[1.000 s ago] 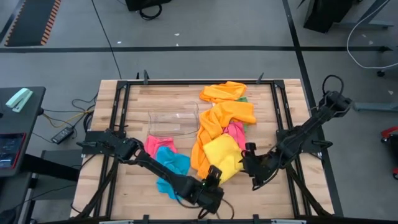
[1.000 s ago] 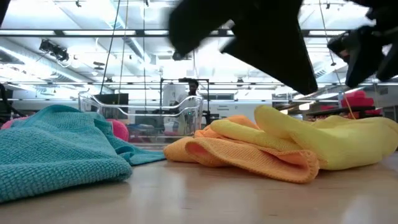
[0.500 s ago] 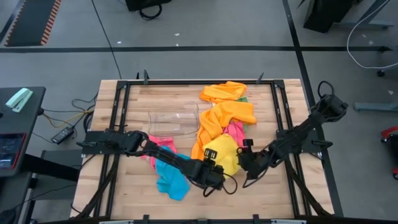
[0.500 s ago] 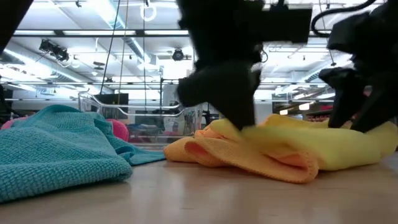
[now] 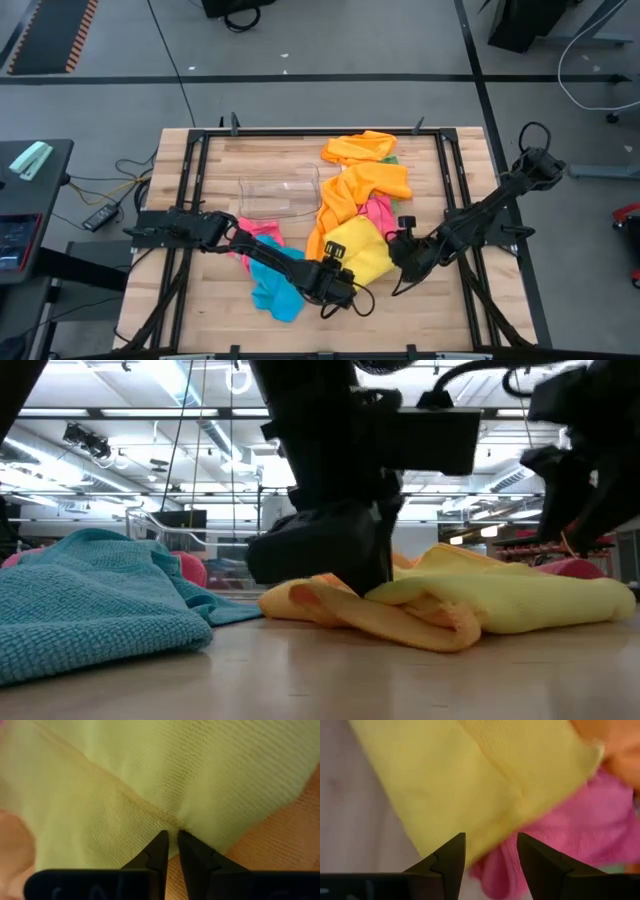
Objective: Fold microfiber towels
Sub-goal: Fold the yellow microfiber cloth
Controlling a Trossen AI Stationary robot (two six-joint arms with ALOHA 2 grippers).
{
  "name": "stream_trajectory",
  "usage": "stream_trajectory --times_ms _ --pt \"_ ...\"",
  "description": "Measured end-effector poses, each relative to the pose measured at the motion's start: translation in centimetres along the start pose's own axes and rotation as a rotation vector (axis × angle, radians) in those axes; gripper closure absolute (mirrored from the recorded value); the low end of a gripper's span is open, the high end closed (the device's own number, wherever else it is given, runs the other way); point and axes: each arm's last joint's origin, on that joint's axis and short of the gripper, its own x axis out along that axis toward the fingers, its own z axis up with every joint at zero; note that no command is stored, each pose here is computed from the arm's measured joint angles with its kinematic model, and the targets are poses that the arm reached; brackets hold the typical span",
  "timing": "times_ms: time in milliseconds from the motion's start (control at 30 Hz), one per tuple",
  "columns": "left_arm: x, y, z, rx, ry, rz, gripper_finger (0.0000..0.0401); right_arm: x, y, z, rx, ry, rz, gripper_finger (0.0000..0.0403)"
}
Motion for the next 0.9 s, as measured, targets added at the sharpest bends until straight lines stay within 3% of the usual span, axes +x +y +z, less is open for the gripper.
stream_trajectory --times_ms 267,533,733,900 --pt "-1.6 0.2 0.1 0.031 -0.022 0.018 0.0351 1.2 0.9 0.5 -0.069 -0.11 0.076 0.0217" --pt "-2.8 0.2 0.3 0.052 -0.042 0.02 0.0353 2.9 4.8 0.1 -0.252 -0.182 0.138 0.0231" --pt "-2.8 0.3 0.1 0.056 -0.031 0.021 0.0358 4.4 6.8 0.7 -0.366 -0.231 0.153 0.0185" --pt "-2.8 0.3 0.1 0.057 -0.032 0.021 0.0362 5.4 7.4 0.9 -0.463 -0.226 0.076 0.0138"
